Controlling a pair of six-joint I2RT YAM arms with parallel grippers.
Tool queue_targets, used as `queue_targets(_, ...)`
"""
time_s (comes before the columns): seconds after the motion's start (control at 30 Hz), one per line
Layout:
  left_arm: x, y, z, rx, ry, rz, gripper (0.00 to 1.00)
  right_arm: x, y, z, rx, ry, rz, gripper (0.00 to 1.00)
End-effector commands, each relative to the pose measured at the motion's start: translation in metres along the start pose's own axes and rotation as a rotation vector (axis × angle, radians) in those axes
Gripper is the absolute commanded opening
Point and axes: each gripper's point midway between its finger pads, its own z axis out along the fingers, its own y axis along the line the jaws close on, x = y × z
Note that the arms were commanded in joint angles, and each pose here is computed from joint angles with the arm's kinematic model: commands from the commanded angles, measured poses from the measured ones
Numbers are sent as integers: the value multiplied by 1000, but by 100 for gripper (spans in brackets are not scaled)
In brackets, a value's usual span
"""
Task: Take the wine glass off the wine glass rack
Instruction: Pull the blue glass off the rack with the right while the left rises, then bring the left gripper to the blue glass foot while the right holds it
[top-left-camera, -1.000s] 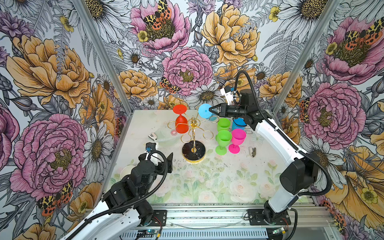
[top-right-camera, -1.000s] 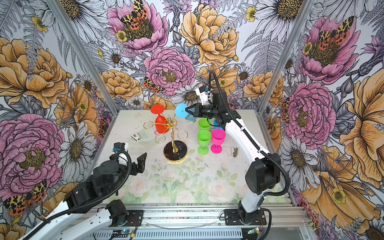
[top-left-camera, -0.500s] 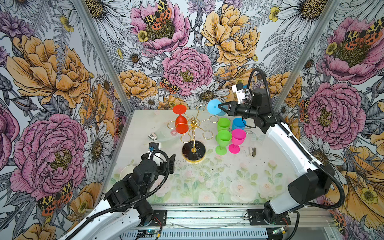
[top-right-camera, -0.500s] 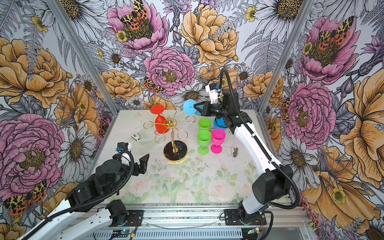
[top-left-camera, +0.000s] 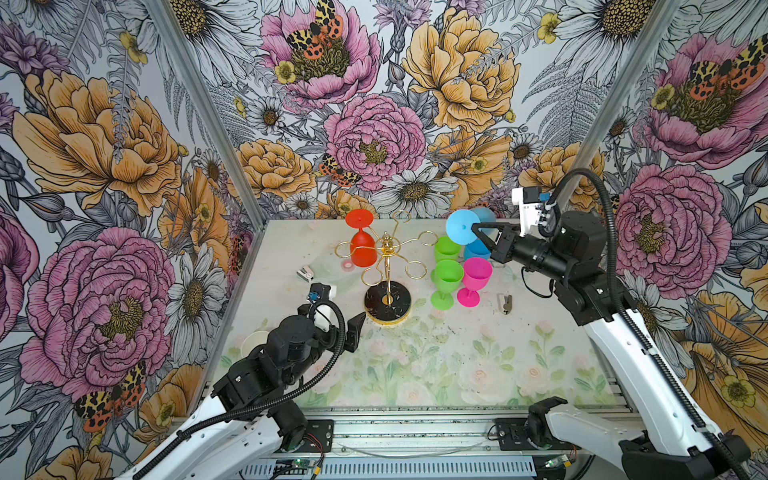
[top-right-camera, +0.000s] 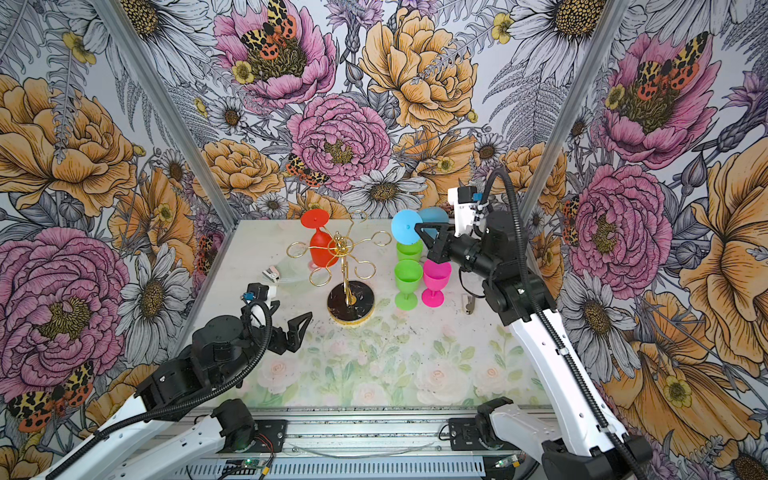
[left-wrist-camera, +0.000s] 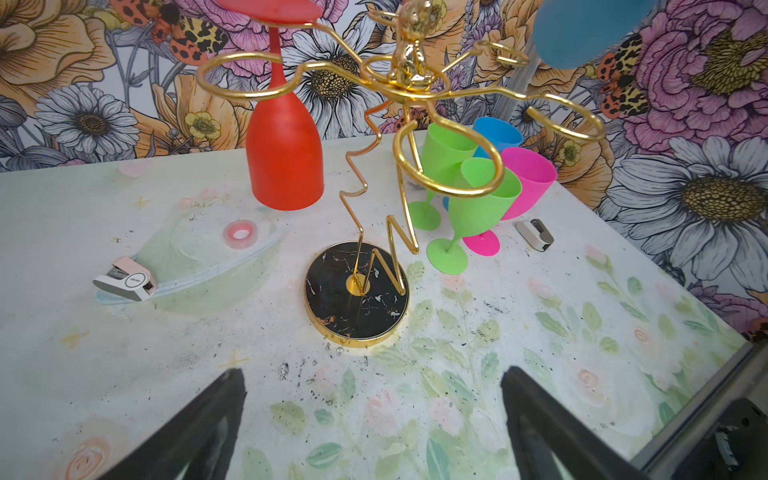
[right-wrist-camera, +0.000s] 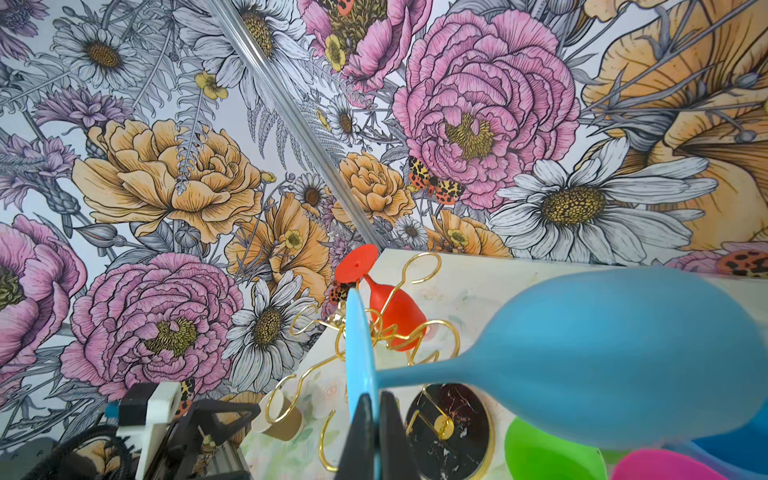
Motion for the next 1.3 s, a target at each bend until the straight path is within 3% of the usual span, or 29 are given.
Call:
queue_targets(0.0,-7,-25,-2,153,-35,-2,95,18,6,-10,4,59,-32,0)
queue_targets(0.37,-4,-83,-14,525,6,-45,91,125,27,-16,-122,322,-43,0)
queue_targets(0.5,-10,-97,-21,636,9,-87,82,152,39,-11,-161,389,-73,0)
queue_targets(0.83,-14,-104,-9,752,97,-231,64,173,96,10,-387,390,-117,0)
queue_targets(1.27,-6,-110,-14,822,124,-249,53,177,117,27,-457,364,-141,0)
